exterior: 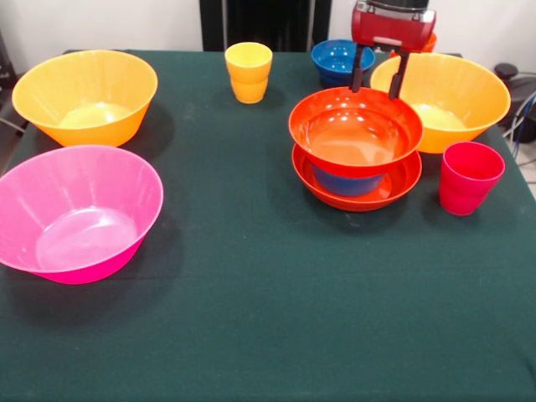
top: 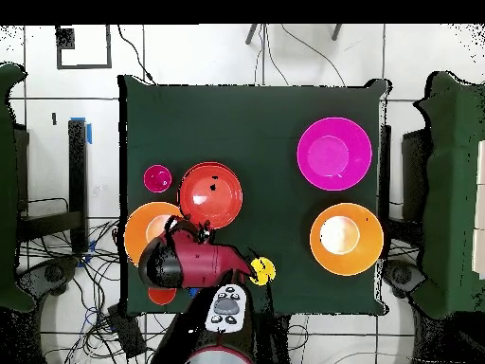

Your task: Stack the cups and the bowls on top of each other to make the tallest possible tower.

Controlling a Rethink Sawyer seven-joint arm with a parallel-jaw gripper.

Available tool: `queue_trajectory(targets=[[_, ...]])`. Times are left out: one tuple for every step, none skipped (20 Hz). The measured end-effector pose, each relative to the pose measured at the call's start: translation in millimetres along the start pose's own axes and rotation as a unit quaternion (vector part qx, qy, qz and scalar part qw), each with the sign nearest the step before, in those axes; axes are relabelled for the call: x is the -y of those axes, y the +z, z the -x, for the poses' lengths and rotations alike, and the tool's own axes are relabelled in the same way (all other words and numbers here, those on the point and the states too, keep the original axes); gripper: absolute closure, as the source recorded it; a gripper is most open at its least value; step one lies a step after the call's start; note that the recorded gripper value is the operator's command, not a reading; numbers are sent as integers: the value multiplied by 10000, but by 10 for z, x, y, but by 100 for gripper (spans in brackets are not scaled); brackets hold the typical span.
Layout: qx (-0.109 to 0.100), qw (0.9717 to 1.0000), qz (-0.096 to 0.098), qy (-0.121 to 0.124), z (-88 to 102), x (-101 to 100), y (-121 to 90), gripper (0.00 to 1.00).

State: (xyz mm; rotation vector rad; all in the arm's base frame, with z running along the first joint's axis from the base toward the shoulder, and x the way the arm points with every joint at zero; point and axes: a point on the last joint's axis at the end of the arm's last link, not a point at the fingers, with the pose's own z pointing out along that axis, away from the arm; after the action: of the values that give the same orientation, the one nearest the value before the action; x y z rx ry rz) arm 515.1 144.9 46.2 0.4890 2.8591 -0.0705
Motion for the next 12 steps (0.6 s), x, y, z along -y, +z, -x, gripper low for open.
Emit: queue_trajectory(targets=[[13, 10000, 6, 2, 7, -1, -18, 0], [26, 10000, 12, 5, 14, -2, -36, 0], [45, 10000, 21, 9, 23, -4, -64, 0], [74, 10000, 35, 16, 35, -5, -113, 0], [94, 9999, 45, 21, 41, -5, -148, 0], [139, 9999, 69, 33, 51, -3, -237, 0], [162, 9998, 81, 41, 51, 0, -287, 0], [173, 9998, 87, 45, 50, 3, -318, 0], [195, 9997, 103, 57, 47, 10, -378, 0], [206, 9997, 110, 65, 46, 15, -407, 0], [222, 9996, 123, 92, 42, 37, -470, 0], [233, 9995, 136, 134, 45, 69, -529, 0]])
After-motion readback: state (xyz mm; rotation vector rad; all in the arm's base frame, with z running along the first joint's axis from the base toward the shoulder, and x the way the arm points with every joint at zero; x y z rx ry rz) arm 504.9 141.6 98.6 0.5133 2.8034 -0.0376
